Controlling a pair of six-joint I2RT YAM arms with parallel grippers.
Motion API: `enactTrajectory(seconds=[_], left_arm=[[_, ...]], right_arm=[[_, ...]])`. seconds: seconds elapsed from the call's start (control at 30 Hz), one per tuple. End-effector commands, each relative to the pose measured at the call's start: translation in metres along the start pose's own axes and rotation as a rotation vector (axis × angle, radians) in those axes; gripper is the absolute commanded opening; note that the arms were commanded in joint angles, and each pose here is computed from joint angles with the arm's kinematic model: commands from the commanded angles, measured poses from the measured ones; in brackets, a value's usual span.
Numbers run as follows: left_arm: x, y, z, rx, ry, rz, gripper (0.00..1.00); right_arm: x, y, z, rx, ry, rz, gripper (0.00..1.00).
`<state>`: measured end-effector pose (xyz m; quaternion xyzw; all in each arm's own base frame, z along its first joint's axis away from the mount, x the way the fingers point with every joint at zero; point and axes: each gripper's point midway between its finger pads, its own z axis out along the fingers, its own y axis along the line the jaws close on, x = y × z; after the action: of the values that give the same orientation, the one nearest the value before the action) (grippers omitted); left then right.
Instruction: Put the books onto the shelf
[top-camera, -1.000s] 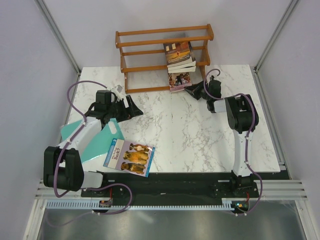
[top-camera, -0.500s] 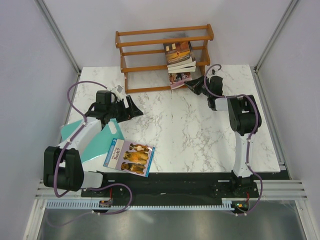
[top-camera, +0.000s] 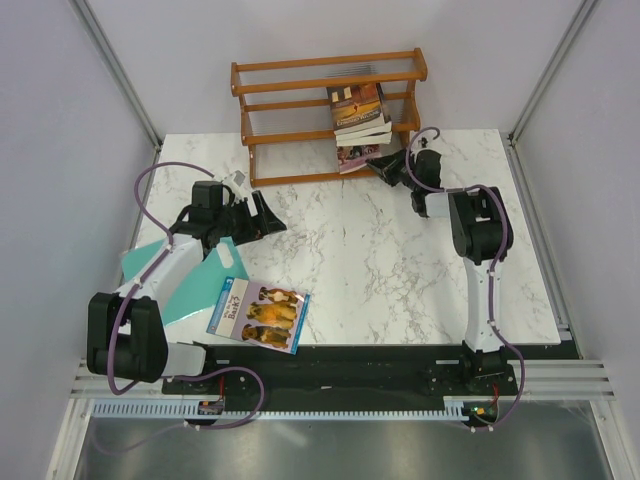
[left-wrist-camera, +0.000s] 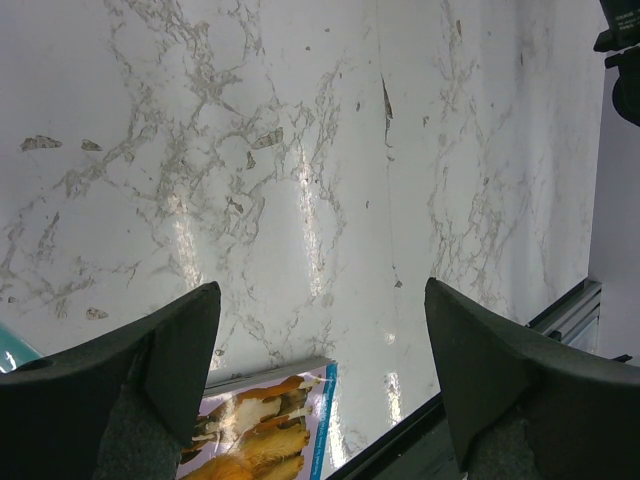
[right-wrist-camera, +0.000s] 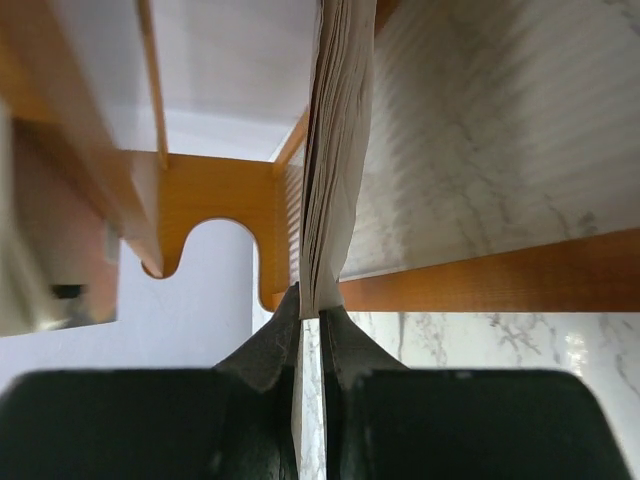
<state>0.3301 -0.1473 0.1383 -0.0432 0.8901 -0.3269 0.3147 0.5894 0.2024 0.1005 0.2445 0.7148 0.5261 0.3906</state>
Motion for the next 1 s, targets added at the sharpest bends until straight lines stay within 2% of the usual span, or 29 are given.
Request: enactTrajectory(seconds=[0.0, 0.13, 0.2, 0.4, 0.43, 0.53, 0.77, 0.9, 0.97], left_arm=[[-0.001, 0.0, -0.001, 0.015, -0.007, 0.041, 0.89], [-0.001, -0.001, -0.001, 0.018, -0.007, 0.04, 0.89], [-0.001, 0.0, -0.001, 0.017, -0.006, 0.04, 0.89], [-0.001, -0.001, -0.002, 0.017, -0.009, 0.044, 0.89], [-0.001, -0.001, -0.002, 0.017, -0.009, 0.044, 0.89], [-0.001, 0.0, -0.002, 0.015, -0.011, 0.045, 0.89], [-0.009, -0.001, -0.011, -0.017, -0.022, 0.081, 0.89], [-0.011, -0.004, -0.023, -0.048, -0.017, 0.084, 0.9], [0.001, 0.009, -0.031, -0.139, 0.027, 0.014, 0.9]], right_arm=[[-0.007, 0.01, 0.008, -0.045, -0.02, -0.005, 0.01], [-0.003, -0.001, 0.009, -0.028, -0.013, 0.017, 0.04], [0.0, -0.007, 0.009, -0.016, -0.007, 0.033, 0.11], [0.006, -0.019, 0.004, 0.018, -0.003, 0.042, 0.39], [0.007, -0.02, 0.003, 0.023, 0.001, 0.043, 0.46], [0.01, -0.019, -0.002, 0.026, 0.007, 0.041, 0.55], [0.025, -0.018, -0.022, 0.03, 0.043, 0.062, 0.62], [0.056, -0.03, -0.054, 0.069, 0.096, 0.088, 0.63], [0.076, -0.027, -0.065, 0.088, 0.157, 0.06, 0.63]])
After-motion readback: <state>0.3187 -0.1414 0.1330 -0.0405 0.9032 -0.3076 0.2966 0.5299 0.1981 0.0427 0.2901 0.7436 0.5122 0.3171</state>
